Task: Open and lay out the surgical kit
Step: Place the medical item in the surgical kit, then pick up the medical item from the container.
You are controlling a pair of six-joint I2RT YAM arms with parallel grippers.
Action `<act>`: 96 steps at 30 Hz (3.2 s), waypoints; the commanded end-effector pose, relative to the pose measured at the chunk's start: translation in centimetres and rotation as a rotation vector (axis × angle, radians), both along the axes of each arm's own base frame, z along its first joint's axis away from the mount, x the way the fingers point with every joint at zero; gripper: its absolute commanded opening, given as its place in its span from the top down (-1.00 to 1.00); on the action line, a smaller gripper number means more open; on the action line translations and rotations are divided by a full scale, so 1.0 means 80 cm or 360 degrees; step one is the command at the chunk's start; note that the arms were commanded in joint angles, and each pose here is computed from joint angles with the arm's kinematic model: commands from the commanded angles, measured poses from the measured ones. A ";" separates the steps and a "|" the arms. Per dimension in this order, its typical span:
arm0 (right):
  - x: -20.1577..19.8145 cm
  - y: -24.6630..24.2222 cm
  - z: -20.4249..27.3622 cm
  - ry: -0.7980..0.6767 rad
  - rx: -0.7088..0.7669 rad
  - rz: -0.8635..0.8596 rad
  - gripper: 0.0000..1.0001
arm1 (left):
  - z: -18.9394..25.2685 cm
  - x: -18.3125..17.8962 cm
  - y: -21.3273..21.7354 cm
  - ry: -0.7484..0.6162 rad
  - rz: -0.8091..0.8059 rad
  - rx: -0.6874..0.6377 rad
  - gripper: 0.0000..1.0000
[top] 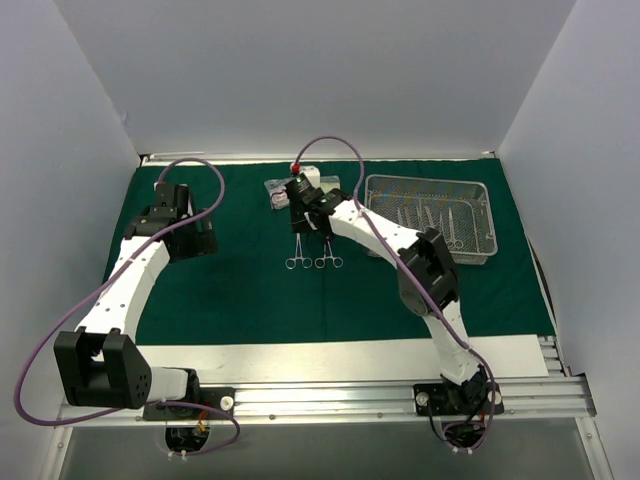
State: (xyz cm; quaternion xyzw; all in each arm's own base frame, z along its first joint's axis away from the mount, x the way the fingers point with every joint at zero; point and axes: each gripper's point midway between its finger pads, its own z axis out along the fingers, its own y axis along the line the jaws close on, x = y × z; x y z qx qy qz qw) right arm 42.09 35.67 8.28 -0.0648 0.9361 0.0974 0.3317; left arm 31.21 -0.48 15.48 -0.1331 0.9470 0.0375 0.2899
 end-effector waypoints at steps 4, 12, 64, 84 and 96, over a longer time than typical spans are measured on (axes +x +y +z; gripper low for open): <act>0.044 -0.092 0.118 -0.0254 0.0000 -0.0095 0.56 | 0.021 0.002 -0.003 -0.0084 -0.0001 -0.0019 -0.88; 0.080 -0.275 0.116 -0.0217 -0.0058 -0.0355 0.60 | 0.023 0.000 -0.004 -0.0091 -0.0004 -0.0027 -0.88; 0.068 -0.444 -0.049 0.0316 -0.0196 -0.0534 0.76 | 0.008 -0.002 -0.009 -0.0038 -0.0035 -0.0045 -0.88; 0.058 -0.431 -0.037 0.0327 -0.0149 -0.0441 0.77 | 0.004 -0.003 -0.010 -0.0039 -0.0031 -0.0057 -0.88; 0.048 -0.433 -0.065 0.0416 -0.0223 -0.0429 0.76 | 0.002 -0.006 -0.009 -0.0034 -0.0031 -0.0057 -0.88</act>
